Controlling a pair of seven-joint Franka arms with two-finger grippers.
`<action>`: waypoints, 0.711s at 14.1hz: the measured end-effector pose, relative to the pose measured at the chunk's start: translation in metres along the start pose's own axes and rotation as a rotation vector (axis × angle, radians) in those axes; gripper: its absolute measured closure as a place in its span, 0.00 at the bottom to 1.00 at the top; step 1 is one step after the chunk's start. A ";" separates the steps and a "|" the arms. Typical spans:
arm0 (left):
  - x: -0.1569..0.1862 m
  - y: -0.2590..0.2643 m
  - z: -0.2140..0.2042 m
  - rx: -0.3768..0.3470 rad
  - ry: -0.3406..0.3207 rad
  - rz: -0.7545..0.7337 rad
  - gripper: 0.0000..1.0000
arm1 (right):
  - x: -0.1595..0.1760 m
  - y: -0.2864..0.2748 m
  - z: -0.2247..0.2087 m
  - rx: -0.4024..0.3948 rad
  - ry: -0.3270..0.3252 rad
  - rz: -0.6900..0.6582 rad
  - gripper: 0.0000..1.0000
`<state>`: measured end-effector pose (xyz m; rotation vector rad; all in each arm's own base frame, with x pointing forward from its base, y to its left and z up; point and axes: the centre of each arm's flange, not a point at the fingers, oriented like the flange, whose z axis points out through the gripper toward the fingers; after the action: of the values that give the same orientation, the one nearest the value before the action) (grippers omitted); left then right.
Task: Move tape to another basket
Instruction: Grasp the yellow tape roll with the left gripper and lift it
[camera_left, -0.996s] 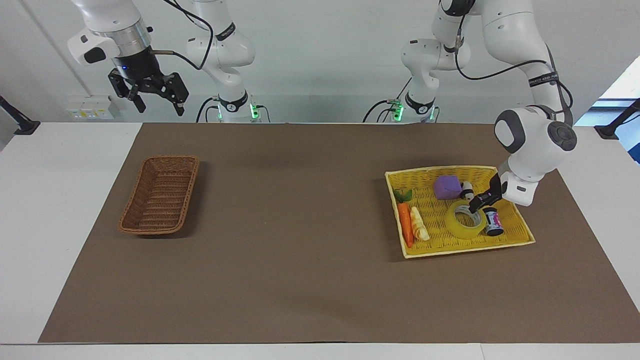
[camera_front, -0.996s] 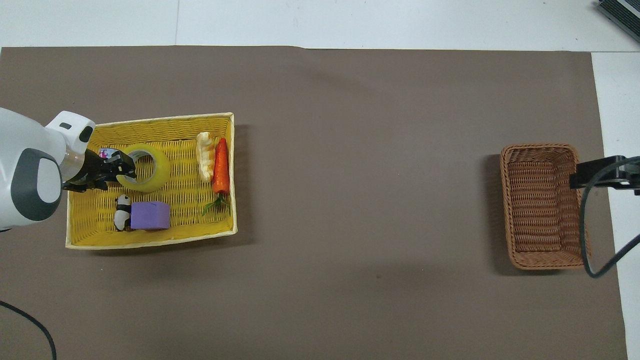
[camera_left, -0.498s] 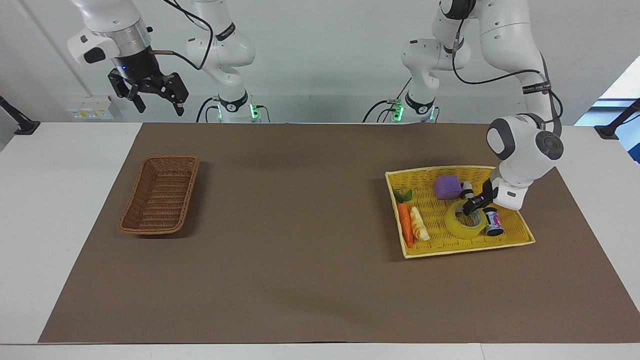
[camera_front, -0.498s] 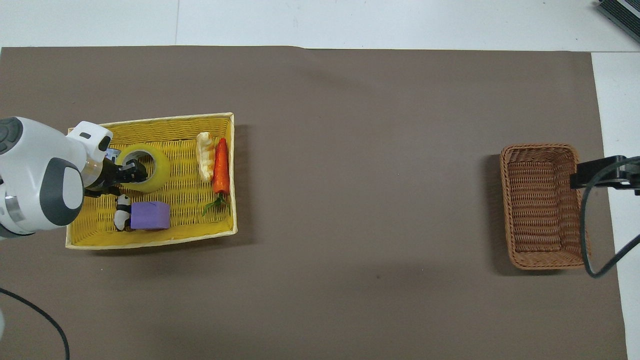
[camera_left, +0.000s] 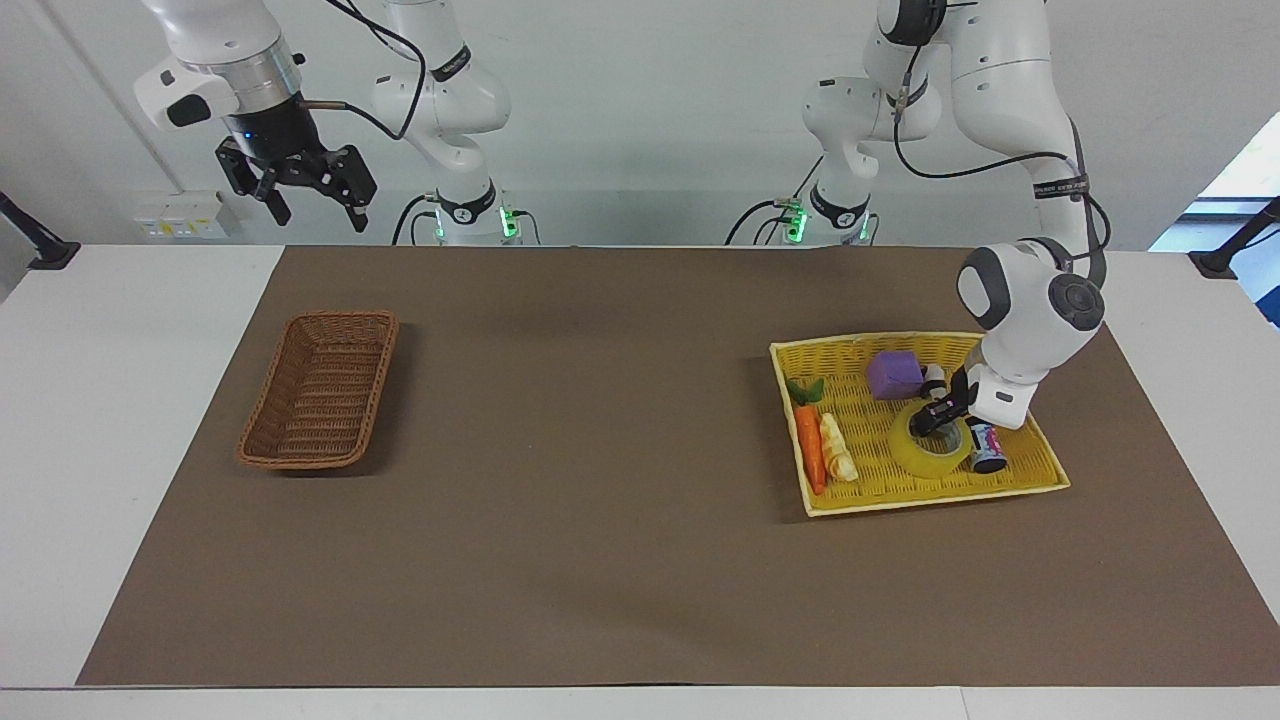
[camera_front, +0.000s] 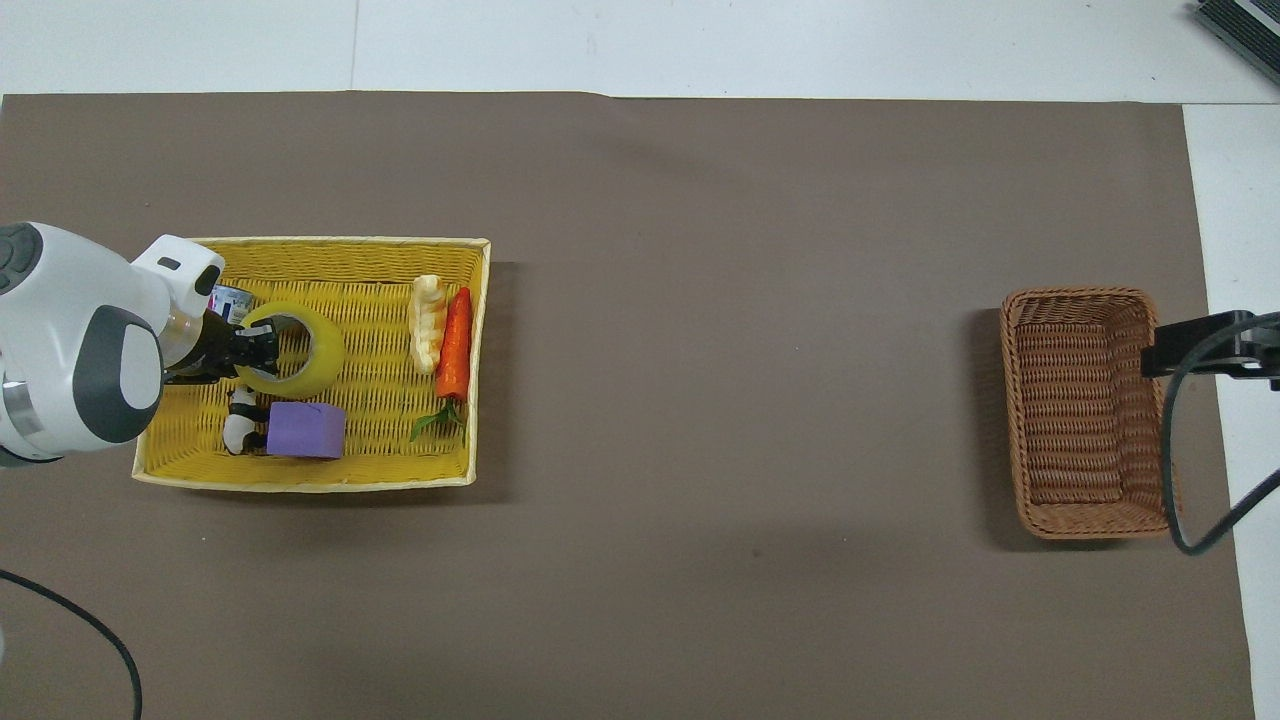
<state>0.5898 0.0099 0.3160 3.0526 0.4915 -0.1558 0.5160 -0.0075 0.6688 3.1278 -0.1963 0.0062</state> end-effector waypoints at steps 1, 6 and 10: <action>0.001 0.004 -0.007 -0.001 -0.009 0.007 0.78 | 0.000 -0.001 0.000 0.000 0.000 -0.001 0.00; 0.012 0.017 -0.062 -0.009 -0.023 0.024 0.78 | 0.000 -0.001 0.000 0.000 0.000 -0.002 0.00; 0.016 0.022 -0.113 -0.027 0.012 0.035 0.78 | 0.002 -0.003 0.008 -0.001 -0.005 -0.006 0.00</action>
<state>0.6219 0.0009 0.4273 3.0358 0.4376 -0.1282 0.5181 -0.0046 0.6607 3.1278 -0.1867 -0.0011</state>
